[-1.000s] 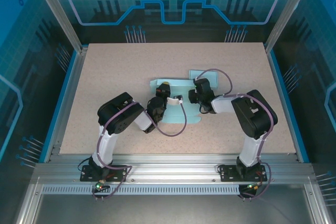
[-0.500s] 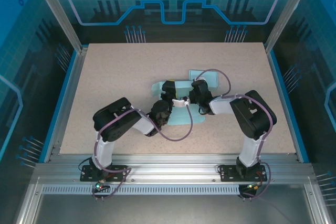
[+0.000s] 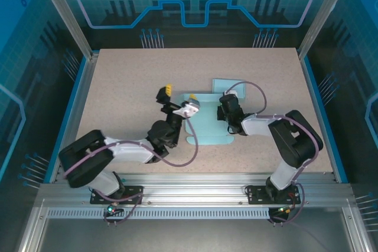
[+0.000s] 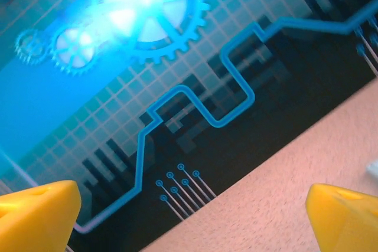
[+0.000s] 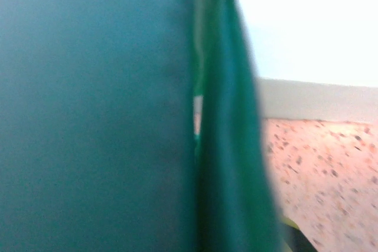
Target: Fold the paper box
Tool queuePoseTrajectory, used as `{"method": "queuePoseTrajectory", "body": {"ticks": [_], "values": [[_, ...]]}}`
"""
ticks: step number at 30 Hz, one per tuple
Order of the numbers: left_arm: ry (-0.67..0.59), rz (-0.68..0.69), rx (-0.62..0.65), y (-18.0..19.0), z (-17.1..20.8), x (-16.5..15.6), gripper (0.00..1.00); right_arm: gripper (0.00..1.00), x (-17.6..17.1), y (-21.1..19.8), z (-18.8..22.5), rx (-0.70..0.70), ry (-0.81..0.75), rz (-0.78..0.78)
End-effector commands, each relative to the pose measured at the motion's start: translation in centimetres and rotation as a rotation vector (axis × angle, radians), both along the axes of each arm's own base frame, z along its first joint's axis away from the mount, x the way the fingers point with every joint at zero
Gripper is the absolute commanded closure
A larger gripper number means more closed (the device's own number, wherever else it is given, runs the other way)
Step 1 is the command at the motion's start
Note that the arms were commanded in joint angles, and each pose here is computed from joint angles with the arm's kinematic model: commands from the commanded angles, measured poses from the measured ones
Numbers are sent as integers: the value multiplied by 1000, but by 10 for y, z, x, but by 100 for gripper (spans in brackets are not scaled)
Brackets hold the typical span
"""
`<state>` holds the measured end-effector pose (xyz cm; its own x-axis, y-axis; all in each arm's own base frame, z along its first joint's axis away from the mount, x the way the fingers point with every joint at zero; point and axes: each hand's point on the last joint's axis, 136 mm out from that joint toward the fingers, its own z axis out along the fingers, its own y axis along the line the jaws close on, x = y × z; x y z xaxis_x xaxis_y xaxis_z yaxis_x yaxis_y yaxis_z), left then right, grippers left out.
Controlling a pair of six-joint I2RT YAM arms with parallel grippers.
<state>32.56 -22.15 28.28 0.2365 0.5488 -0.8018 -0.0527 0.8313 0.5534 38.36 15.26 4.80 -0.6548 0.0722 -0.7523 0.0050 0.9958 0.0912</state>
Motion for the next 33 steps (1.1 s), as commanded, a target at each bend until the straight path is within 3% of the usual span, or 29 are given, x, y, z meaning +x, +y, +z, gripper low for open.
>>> {"method": "queuePoseTrajectory", "body": {"ticks": [1, 3, 6, 8, 10, 17, 21, 25, 33], "values": [[109, 3, -248, 23, -3, -2, 1, 100, -13, -2, 12, 58, -29, -38], [232, -4, -354, 36, -11, 2, 1, 100, -19, -3, 16, 82, -34, -32], [487, -78, -623, 62, -31, 5, 1, 100, -27, -4, 26, 118, -52, -21], [556, -110, -799, 81, -39, 4, 1, 100, -31, -4, 33, 144, -72, -13], [601, -129, -891, 93, -46, 1, 1, 100, -34, -1, 41, 174, -96, 12], [799, -145, -916, 84, -83, 1, 1, 100, -36, 8, 54, 206, -98, 57], [884, -180, -998, 72, -99, 13, 1, 100, -36, 8, 58, 218, -104, 52], [924, -238, -1058, 61, -108, 25, 1, 100, -36, 3, 63, 222, -114, 22], [1001, -335, -1061, 37, -122, 34, 1, 100, -37, 2, 62, 201, -84, 15]]}}
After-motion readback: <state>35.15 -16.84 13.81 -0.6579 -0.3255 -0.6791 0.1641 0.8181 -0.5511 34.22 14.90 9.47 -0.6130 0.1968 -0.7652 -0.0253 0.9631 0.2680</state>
